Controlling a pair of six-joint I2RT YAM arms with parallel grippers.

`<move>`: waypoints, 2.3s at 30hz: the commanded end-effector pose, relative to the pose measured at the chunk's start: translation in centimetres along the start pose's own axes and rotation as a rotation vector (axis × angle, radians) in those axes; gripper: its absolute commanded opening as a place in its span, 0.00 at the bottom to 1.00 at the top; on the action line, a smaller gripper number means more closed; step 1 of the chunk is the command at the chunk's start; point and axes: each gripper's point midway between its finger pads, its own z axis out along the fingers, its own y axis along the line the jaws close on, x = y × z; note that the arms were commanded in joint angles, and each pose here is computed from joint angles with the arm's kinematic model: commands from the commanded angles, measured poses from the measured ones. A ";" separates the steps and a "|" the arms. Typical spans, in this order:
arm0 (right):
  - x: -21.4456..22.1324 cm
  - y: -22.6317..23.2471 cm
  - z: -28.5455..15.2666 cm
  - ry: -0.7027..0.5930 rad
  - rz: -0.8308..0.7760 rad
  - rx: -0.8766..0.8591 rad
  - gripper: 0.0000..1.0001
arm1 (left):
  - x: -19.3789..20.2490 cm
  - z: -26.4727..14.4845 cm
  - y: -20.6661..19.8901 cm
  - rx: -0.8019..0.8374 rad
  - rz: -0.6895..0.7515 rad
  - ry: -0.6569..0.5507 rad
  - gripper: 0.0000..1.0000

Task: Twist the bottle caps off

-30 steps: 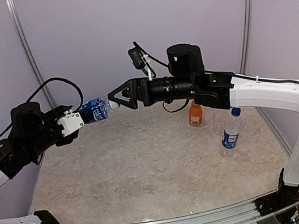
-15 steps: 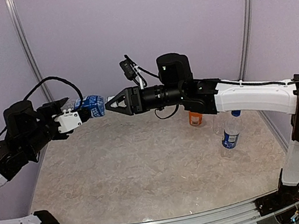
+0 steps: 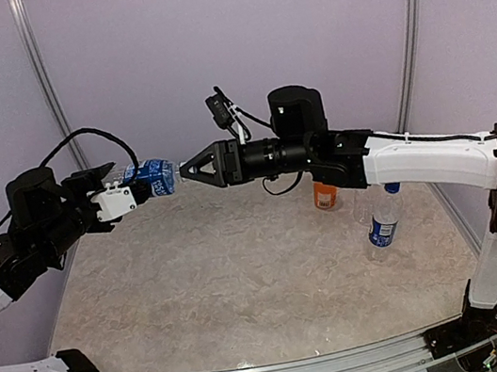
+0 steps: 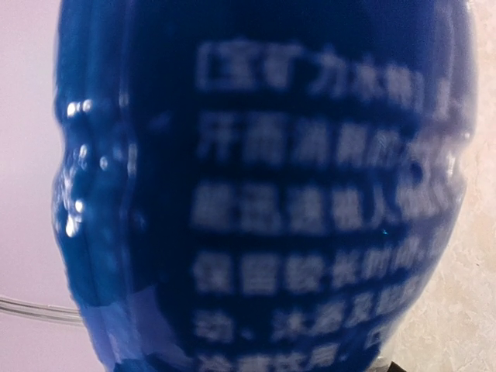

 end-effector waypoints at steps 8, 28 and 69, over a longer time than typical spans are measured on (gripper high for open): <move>-0.8 1.1 -1.1 -0.007 -0.010 -0.029 0.31 | -0.3 0.0 0.6 -0.020 -0.006 -0.013 0.48; 6.0 5.3 1.6 0.235 -0.387 -0.091 0.00 | -3.9 -6.4 -0.9 0.404 -0.412 -0.185 0.44; 1.4 7.9 -4.5 -0.061 -0.489 -0.021 0.99 | -1.1 -3.0 0.4 0.143 -0.309 -0.028 0.38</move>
